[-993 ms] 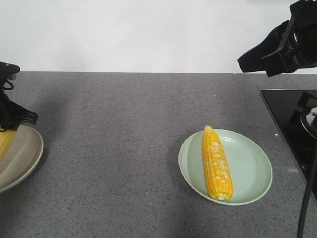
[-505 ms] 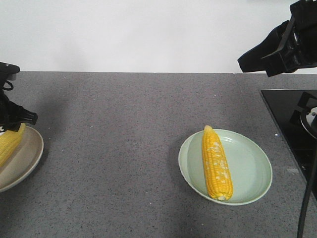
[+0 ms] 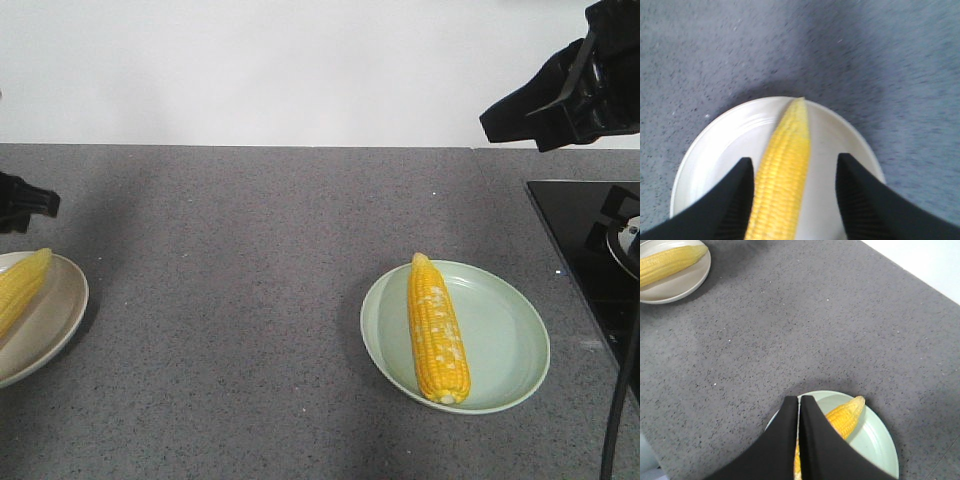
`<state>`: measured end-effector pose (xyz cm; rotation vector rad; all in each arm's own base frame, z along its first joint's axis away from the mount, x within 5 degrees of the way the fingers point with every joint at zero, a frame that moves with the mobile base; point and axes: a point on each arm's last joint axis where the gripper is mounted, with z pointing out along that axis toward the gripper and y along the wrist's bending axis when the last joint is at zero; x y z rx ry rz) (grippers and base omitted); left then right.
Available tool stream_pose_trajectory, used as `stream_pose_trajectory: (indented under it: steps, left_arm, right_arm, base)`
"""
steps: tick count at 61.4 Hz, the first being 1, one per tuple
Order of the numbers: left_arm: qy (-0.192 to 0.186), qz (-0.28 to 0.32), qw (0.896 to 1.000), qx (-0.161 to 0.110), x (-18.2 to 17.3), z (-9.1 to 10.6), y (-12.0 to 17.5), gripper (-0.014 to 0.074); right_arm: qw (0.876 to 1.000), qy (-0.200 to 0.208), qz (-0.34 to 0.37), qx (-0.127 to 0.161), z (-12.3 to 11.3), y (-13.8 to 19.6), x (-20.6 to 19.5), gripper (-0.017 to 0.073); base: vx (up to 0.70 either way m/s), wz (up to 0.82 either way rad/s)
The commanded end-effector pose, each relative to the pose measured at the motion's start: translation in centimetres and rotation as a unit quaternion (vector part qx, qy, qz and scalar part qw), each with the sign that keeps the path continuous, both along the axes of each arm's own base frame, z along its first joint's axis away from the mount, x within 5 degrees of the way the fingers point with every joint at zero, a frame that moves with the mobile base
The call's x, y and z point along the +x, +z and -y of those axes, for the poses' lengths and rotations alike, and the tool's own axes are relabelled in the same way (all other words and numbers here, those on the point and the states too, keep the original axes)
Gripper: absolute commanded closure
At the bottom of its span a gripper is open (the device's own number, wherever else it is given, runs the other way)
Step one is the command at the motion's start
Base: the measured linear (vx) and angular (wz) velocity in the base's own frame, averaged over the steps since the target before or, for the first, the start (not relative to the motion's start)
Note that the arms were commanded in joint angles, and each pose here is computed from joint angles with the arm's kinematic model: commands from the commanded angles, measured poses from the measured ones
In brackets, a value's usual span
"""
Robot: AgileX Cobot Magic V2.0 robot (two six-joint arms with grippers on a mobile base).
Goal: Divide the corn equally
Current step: 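Open the left gripper to release the cob and lift away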
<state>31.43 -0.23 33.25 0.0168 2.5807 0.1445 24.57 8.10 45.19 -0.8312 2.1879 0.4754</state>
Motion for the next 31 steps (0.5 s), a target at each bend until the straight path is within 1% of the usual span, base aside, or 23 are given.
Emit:
stream_pose_trajectory:
  steps: [1,6,7,8,12,15,18,19,24,25,29,31]
  left_arm:
    - [-0.038,0.075,0.996,-0.035,-2.4,0.8,4.0,0.0344]
    - [-0.074,0.107,0.99,-0.062,-4.2,1.5,5.2,0.044]
    - [-0.079,0.113,0.988,-0.073,-4.6,1.7,5.3,0.0457]
    - [-0.085,0.116,0.987,-0.074,-4.7,1.8,5.4,0.0475]
    - [-0.102,0.139,0.98,-0.1,-6.2,2.3,5.7,0.0542]
    - [-0.116,0.152,0.975,-0.111,-7.2,2.6,5.6,0.0596]
    - [-0.123,0.159,0.971,-0.126,-8.3,2.8,5.2,0.0603]
    - [-0.126,0.161,0.97,-0.13,-8.7,2.9,5.1,0.0603]
    - [-0.145,0.179,0.963,-0.139,-10.6,3.1,3.9,0.0602]
    - [-0.154,0.183,0.962,-0.134,-11.0,3.1,3.6,0.0602]
    - [-0.166,0.2,0.956,-0.134,-12.4,3.2,2.4,0.0602]
    - [-0.175,0.209,0.953,-0.129,-13.1,3.3,1.7,0.0602]
  right_arm:
    - [0.998,-0.012,0.059,0.029,0.2,1.5,-1.2,0.0564]
    - [0.997,-0.025,0.063,0.035,0.4,0.4,-2.1,0.0564]
    - [0.997,-0.027,0.064,0.037,0.4,0.2,-2.3,0.0564]
    - [0.997,-0.028,0.065,0.038,0.5,-0.1,-2.5,0.0564]
    - [0.996,-0.029,0.073,0.043,0.6,-1.2,-3.6,0.0564]
    - [0.996,-0.031,0.074,0.046,0.7,-2.5,-4.5,0.0564]
    - [0.994,-0.035,0.094,0.046,1.0,-3.1,-5.7,0.0564]
    - [0.994,-0.036,0.09,0.045,1.0,-3.6,-5.8,0.0564]
    - [0.99,-0.052,0.121,0.046,1.6,-4.8,-7.6,0.0564]
    - [0.99,-0.057,0.119,0.045,1.7,-5.4,-7.9,0.0564]
    - [0.986,-0.074,0.139,0.05,2.1,-6.3,-9.1,0.0564]
    - [0.985,-0.082,0.141,0.051,2.3,-7.3,-9.7,0.0564]
  base:
    - [0.0,0.0]
    - [0.0,0.0]
    - [0.0,0.0]
    - [0.0,0.0]
    - [0.0,0.0]
    - [0.0,0.0]
    - [0.0,0.0]
    - [0.0,0.0]
    - [0.0,0.0]
    - [0.0,0.0]
    - [0.0,0.0]
    - [0.0,0.0]
